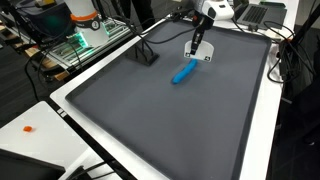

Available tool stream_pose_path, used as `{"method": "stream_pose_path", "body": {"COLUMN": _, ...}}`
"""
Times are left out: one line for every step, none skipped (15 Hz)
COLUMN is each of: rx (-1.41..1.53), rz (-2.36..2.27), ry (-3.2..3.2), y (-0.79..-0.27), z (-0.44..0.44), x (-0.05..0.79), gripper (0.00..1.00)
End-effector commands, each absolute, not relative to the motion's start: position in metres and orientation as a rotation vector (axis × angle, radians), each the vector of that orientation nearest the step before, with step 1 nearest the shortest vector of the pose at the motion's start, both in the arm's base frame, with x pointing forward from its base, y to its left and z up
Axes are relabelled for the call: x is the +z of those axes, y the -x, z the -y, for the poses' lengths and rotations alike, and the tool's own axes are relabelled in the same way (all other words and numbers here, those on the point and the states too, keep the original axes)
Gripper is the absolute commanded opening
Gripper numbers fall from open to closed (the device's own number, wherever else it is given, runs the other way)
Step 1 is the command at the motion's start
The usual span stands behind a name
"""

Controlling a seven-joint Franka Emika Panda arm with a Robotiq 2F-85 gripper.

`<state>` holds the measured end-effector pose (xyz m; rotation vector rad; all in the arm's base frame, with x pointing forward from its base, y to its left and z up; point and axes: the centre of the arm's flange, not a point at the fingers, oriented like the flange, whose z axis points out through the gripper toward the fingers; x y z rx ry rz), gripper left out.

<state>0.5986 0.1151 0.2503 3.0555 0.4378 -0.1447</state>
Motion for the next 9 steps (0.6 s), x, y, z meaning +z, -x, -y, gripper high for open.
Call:
{"method": "stream_pose_path", "body": {"rx": -0.138, "rz": -0.41, "ry": -3.035, "y": -0.604, "z": -0.116, "x": 0.24, "gripper": 0.01}}
{"method": "stream_pose_path", "body": {"rx": -0.138, "rz": -0.404, "ry": -3.036, "y": -0.605, "z": -0.116, "x": 0.238, "gripper": 0.01}}
{"method": "stream_pose_path", "body": {"rx": -0.14, "rz": -0.395, "ry": -3.036, "y": -0.605, "z": -0.116, "x": 0.236, "gripper": 0.01}}
{"method": "stream_pose_path", "body": {"rx": -0.14, "rz": -0.382, "ry": -3.038, "y": -0.605, "z": -0.116, "x": 0.234, "gripper": 0.01}}
{"method": "stream_pose_path", "body": {"rx": -0.139, "rz": -0.369, "ry": -3.036, "y": -0.605, "z": -0.115, "x": 0.233, "gripper": 0.01}}
{"method": "stream_pose_path", "body": {"rx": -0.132, "rz": -0.366, "ry": -3.033, "y": -0.605, "z": -0.115, "x": 0.231, "gripper": 0.01}}
{"method": "stream_pose_path", "body": {"rx": -0.126, "rz": -0.348, "ry": -3.042, "y": -0.604, "z": -0.115, "x": 0.23, "gripper": 0.01}}
{"method": "stream_pose_path", "body": {"rx": -0.125, "rz": -0.336, "ry": -3.037, "y": -0.604, "z": -0.115, "x": 0.229, "gripper": 0.01}}
{"method": "stream_pose_path", "body": {"rx": -0.124, "rz": -0.328, "ry": -3.04, "y": -0.604, "z": -0.115, "x": 0.227, "gripper": 0.01}}
